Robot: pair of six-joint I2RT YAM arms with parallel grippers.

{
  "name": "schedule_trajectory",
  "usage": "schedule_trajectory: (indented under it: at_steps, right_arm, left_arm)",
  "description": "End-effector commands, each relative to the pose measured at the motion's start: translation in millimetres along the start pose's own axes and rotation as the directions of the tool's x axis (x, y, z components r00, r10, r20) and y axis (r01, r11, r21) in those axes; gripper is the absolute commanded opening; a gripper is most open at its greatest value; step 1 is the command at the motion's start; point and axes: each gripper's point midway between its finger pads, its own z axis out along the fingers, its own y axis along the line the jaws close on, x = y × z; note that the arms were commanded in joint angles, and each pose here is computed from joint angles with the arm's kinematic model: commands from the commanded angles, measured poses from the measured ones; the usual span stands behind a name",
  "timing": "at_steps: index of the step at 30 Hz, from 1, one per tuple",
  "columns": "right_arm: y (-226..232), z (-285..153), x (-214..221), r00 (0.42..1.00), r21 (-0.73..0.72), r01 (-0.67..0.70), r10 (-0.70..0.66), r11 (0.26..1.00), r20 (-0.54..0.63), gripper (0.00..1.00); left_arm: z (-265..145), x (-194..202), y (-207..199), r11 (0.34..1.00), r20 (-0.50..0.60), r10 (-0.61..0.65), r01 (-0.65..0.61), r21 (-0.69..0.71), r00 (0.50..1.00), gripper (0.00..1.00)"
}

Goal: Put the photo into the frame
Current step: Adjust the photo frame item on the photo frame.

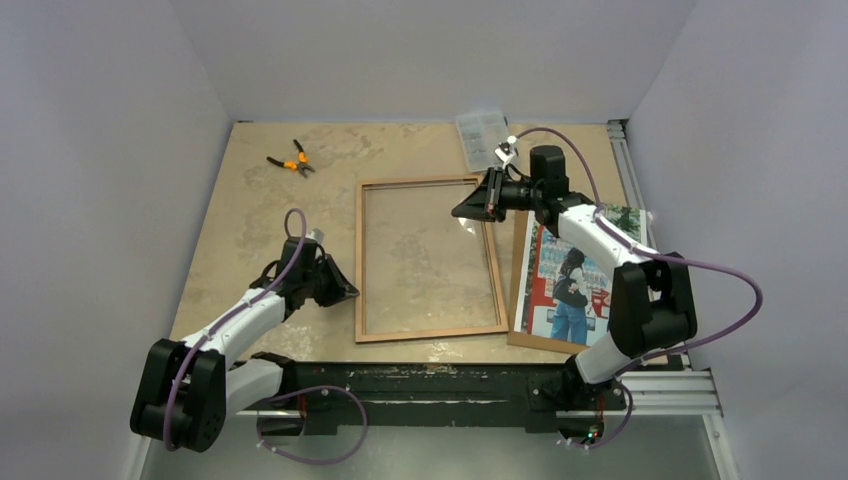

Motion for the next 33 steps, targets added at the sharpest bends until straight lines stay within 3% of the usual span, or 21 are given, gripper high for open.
schedule_trajectory:
  at_steps: [1,21,33]
  right_arm:
    - [3.8,5.8,-5.2,0.999,-0.032,0.036,-0.035,0.999,0.017,0.00]
    - [-29.4,14.5,9.3,0.999,0.016,0.038,-0.037,0.999,-0.039,0.00]
    - [-65.7,15.6,25.5,0.998,0.116,0.013,-0.005,0.993,-0.070,0.00]
  left_arm:
    - [-1.5,-8.1,-2.0,1.000,0.025,0.026,-0.025,-0.014,0.999,0.08]
    - [-0.7,-5.9,1.4,0.999,0.005,0.038,-0.038,-0.032,0.999,0.07]
    - [-0.9,-5.5,1.7,0.999,0.004,0.037,-0.037,-0.034,0.999,0.07]
